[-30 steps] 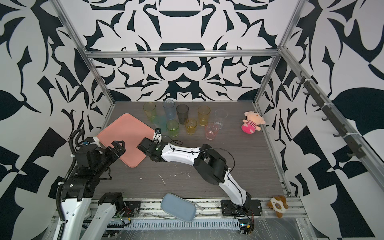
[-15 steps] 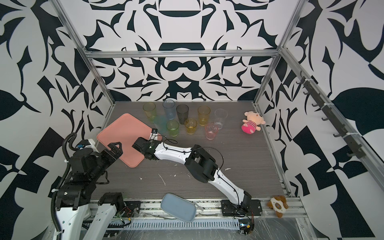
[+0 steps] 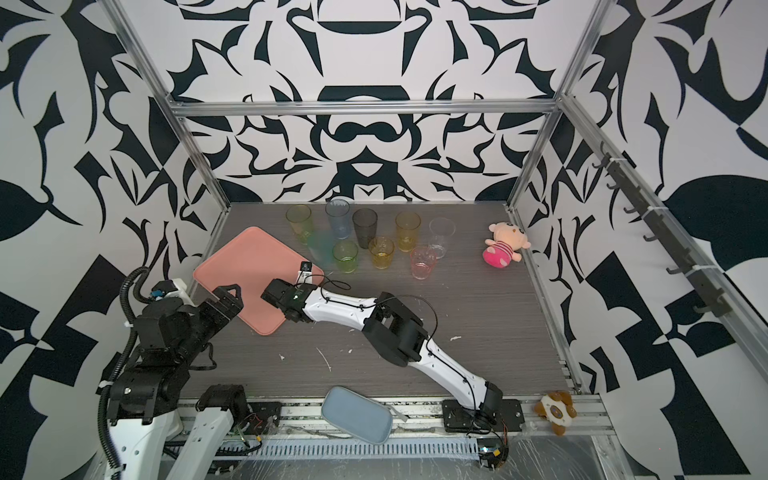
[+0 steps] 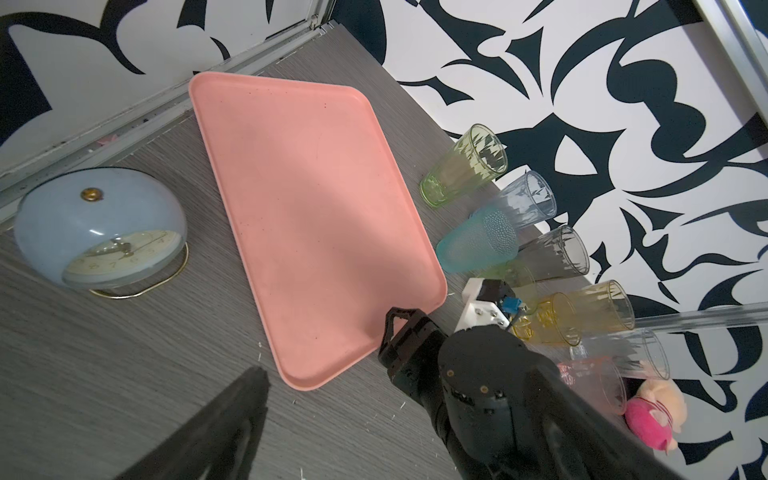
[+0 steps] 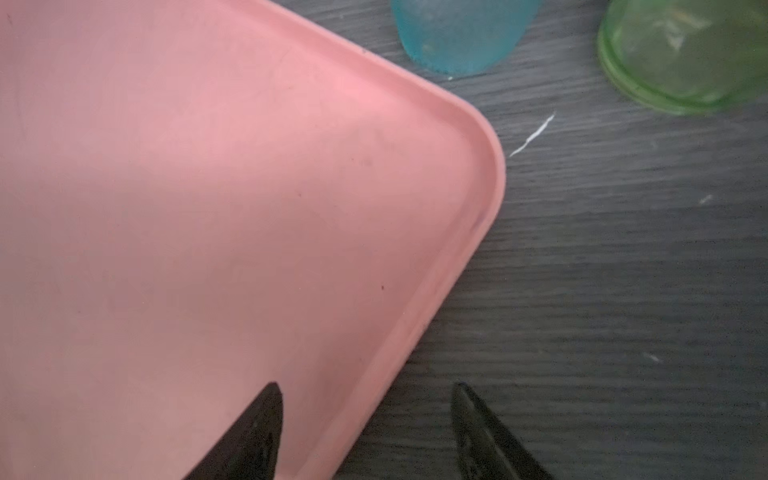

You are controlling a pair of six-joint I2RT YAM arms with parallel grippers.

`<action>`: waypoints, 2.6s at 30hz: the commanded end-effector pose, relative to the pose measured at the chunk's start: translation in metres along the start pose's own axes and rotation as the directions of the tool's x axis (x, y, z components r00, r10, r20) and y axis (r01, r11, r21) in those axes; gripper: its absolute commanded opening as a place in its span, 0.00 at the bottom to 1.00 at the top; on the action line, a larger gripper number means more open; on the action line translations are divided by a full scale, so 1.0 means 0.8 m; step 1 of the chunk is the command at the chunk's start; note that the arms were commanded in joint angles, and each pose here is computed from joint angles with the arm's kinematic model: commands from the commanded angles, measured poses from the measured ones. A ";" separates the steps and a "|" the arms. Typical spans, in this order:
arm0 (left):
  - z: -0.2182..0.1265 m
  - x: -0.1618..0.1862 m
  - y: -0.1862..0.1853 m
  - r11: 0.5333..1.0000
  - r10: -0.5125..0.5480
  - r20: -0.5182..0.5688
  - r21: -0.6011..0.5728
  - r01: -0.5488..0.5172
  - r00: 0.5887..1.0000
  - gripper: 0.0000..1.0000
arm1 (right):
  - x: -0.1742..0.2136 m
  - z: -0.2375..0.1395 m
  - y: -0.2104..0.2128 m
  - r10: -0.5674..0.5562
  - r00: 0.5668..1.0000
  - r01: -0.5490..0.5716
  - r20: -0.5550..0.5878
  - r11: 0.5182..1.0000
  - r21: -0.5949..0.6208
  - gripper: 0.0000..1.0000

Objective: Place the glasses into the tray
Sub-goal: 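Reach the right gripper across to the pink tray's corner nearest the glasses, then grip the tray corner with the right gripper and drag it toward the table center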

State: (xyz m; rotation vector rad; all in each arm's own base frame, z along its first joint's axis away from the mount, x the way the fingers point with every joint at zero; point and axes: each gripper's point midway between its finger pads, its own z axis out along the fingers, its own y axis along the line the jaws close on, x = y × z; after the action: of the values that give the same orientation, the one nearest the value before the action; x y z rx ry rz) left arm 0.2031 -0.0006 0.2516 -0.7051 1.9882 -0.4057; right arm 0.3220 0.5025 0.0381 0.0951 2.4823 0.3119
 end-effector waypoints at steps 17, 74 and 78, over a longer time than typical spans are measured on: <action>-0.009 0.007 0.008 1.000 -0.013 -0.004 -0.012 0.013 1.000 1.00 | 0.012 -0.013 -0.024 -0.016 0.999 0.018 -0.042 0.999 0.049 0.44; 0.001 0.008 -0.011 0.998 -0.012 -0.027 0.063 0.014 1.000 1.00 | 0.068 -0.145 -0.414 0.013 0.983 0.047 -0.182 0.946 0.321 0.01; 0.008 0.012 -0.013 0.997 -0.026 -0.039 0.072 0.029 0.999 1.00 | 0.062 -0.148 -0.438 -0.013 0.976 0.079 -0.217 0.952 0.297 0.00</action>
State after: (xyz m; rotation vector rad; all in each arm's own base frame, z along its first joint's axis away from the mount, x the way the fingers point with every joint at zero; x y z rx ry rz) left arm 0.2043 -0.0111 0.2539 -0.6689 1.9794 -0.4799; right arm 0.2221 0.1710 0.0182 0.2488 2.6775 0.0115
